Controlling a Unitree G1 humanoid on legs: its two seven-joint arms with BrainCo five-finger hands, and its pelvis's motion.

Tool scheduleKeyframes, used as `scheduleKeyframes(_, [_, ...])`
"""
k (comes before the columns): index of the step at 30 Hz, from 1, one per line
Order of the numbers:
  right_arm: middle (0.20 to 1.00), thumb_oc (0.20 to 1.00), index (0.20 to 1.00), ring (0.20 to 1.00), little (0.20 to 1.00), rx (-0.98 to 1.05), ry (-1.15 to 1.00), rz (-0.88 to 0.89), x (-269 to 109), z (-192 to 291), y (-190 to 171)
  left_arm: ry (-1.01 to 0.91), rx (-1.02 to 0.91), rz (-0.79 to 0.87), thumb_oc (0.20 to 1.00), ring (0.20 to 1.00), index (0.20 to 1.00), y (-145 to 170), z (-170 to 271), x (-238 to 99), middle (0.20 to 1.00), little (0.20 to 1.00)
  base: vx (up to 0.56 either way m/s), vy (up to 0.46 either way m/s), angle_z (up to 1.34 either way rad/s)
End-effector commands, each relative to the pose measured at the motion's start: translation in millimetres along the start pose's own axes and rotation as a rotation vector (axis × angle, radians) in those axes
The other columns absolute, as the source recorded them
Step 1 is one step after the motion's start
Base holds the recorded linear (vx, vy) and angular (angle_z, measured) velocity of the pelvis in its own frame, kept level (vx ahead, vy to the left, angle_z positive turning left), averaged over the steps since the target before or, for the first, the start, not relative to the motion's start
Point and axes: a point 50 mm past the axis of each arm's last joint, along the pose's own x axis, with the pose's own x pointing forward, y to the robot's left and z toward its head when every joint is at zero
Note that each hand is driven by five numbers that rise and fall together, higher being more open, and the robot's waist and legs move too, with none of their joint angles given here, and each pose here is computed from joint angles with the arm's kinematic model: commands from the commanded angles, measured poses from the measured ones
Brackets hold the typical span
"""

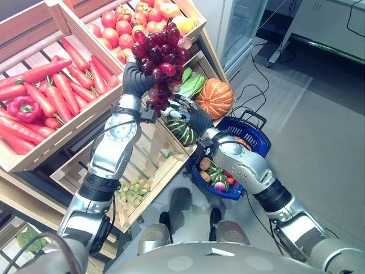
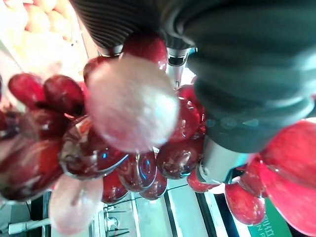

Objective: Pick up fruits and vegetables into the basket

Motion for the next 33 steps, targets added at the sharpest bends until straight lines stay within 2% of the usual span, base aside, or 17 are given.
scheduleKeyframes(1, [1.000,1.000,1.000,1.000,1.000,0.096,-0.206,0.188,4,38,37,-0.296,-0.091,-0.101,0.200,0.200,0.200,-15,58,10,0.200,0.200,0.00,0.000,0.00])
scheduleKeyframes(11, [1.000,1.000,1.000,1.000,1.000,0.079,-0.220,0.256,2,40,47,-0.332,-0.268,-0.152,0.200,0.200,0.200,-24,61,4,0.200,0.200,0.00,0.000,0.00])
scheduleKeyframes(21, [1.000,1.000,1.000,1.000,1.000,0.091,-0.249,0.190,2,45,43,-0.349,-0.252,-0.124,0.200,0.200,0.200,-23,60,3,0.200,0.200,0.00,0.000,0.00])
scheduleKeyframes(30, [1.000,1.000,1.000,1.000,1.000,0.119,-0.352,-0.078,-4,54,20,-0.385,-0.189,-0.018,0.200,0.200,0.200,-11,60,1,0.200,0.200,0.00,0.006,-0.01])
scheduleKeyframes(33, [1.000,1.000,1.000,1.000,1.000,0.116,-0.375,-0.107,-8,56,16,-0.384,-0.187,-0.003,0.200,0.200,0.200,-8,60,0,0.200,0.200,-0.01,0.020,-0.07])
